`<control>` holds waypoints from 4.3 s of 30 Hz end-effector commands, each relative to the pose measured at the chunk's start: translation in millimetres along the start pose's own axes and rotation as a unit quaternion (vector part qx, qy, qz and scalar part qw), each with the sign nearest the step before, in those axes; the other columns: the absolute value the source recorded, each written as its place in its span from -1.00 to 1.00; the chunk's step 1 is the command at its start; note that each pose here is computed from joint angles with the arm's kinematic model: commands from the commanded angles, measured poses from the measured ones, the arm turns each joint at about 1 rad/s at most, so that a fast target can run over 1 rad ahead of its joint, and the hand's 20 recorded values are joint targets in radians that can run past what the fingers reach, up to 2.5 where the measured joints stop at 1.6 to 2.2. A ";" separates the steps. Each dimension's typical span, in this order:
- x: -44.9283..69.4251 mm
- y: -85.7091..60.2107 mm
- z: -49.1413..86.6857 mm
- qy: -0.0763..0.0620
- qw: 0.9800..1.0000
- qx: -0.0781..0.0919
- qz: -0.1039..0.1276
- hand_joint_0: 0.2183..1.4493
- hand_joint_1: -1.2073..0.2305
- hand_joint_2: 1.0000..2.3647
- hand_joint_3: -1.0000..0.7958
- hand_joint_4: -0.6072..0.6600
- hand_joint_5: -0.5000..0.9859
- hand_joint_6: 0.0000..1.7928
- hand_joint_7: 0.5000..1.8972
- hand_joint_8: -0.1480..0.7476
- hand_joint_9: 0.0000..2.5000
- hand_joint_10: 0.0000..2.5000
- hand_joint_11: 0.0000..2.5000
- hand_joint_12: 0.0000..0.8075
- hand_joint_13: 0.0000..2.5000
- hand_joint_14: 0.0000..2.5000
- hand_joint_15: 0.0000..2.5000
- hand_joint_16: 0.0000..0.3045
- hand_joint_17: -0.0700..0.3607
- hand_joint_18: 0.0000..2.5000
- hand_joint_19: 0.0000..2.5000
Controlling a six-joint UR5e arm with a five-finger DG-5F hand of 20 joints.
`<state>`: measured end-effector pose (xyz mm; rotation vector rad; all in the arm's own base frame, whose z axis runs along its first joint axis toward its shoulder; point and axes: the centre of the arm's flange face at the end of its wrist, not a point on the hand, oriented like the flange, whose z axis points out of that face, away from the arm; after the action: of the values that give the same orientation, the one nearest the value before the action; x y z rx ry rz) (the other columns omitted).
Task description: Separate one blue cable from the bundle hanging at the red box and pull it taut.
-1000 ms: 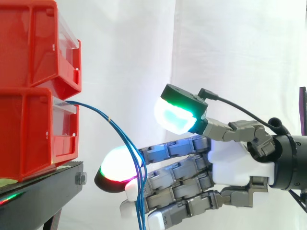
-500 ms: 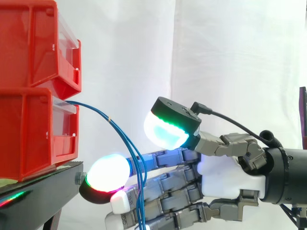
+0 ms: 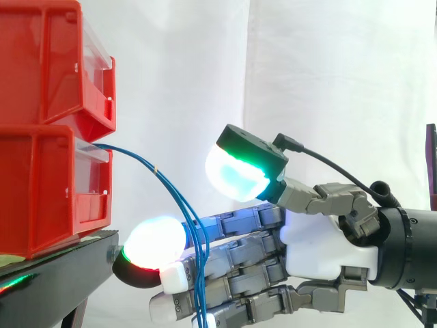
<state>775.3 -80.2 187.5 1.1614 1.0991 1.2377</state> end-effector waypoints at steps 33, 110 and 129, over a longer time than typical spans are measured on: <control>10.7 9.5 8.2 0.025 0.999 -0.024 0.028 -0.38 -0.17 -1.00 -0.43 0.45 -0.54 -0.44 -0.41 0.09 -0.38 -0.99 -0.71 -0.22 -0.49 -0.99 -0.74 -0.78 -0.33 -0.42 -0.68; -2.1 8.6 11.9 0.026 0.999 -0.033 0.011 -0.23 -0.15 -0.97 -0.14 0.37 -0.47 -0.44 -0.01 0.11 -0.24 -0.99 -0.62 -0.24 -0.37 -0.99 -0.68 -0.79 -0.33 -0.32 -0.61; -3.3 6.6 9.0 0.026 0.999 -0.019 -0.003 -0.29 -0.06 -0.98 -0.29 0.31 -0.43 -0.43 0.39 0.18 -0.06 -0.98 -0.35 -0.15 -0.09 -0.98 -0.36 -0.77 -0.30 -0.27 -0.59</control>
<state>784.2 -83.5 195.3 1.1011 1.1035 1.2950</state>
